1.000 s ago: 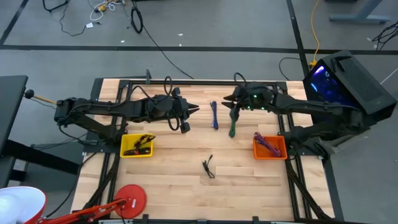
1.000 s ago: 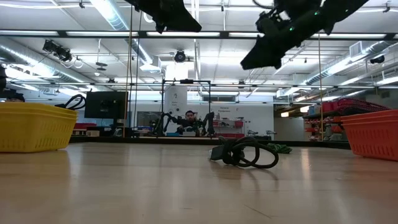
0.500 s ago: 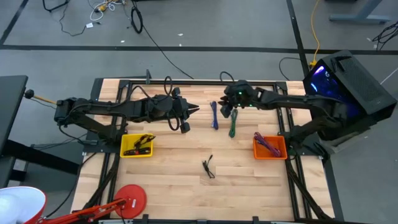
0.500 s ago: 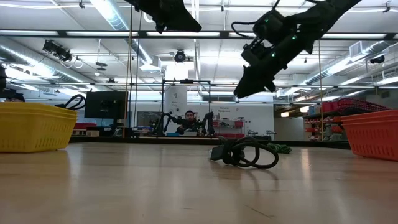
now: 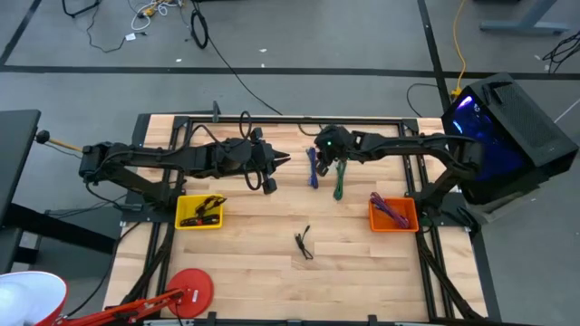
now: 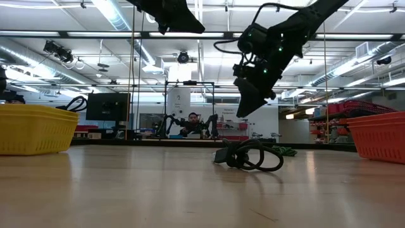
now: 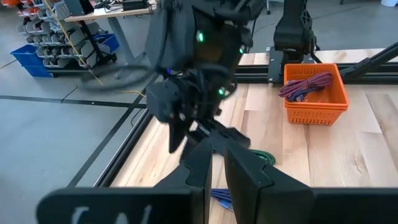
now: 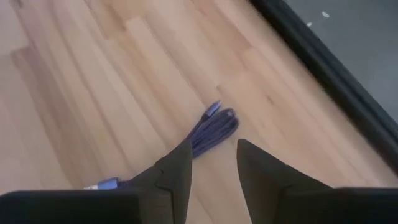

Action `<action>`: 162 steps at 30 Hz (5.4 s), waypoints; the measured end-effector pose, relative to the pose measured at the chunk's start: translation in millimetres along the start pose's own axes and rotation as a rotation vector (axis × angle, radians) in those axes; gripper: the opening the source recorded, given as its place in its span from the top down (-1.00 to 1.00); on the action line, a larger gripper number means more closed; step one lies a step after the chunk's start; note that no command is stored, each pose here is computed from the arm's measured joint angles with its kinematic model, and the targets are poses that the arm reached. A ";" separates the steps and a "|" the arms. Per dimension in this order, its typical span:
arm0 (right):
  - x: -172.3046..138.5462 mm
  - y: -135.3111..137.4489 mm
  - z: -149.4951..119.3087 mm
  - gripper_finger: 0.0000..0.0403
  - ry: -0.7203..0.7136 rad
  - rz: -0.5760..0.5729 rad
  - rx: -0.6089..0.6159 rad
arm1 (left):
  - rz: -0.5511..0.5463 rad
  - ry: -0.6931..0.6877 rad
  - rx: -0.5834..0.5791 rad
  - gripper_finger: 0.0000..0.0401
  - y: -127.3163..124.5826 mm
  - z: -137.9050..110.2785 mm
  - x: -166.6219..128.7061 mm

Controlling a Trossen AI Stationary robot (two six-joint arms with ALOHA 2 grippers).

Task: Pick & Place USB Port
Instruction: Put the blue USB cable into the orange bin

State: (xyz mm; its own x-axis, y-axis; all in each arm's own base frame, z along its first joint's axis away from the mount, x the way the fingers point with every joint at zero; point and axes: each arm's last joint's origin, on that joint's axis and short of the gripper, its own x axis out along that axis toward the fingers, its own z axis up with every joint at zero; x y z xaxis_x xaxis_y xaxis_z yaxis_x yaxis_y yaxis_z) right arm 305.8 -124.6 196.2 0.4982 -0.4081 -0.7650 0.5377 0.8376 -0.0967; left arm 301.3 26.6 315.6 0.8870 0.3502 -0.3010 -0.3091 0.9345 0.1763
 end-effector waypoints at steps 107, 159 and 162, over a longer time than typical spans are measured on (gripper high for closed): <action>-86.2 20.2 0.6 1.00 0.196 -0.016 -0.088 | -0.057 0.047 -0.017 0.76 -2.3 -5.0 -0.1; -235.1 62.0 -144.4 1.00 0.521 -0.131 0.111 | -0.059 0.084 -0.007 0.76 -2.6 -9.2 -0.3; -230.3 61.6 -152.5 1.00 0.525 -0.169 0.129 | -0.059 0.084 -0.007 0.76 -2.6 -9.2 -0.3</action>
State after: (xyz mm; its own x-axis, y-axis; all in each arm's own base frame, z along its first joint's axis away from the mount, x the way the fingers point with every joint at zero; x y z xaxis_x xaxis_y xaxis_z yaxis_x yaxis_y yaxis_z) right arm 120.5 76.3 269.4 0.0106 -0.2696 -0.9629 0.6758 0.7117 -0.1919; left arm 298.7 24.7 306.6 0.8720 0.2983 -0.3882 -0.2596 0.9540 0.1499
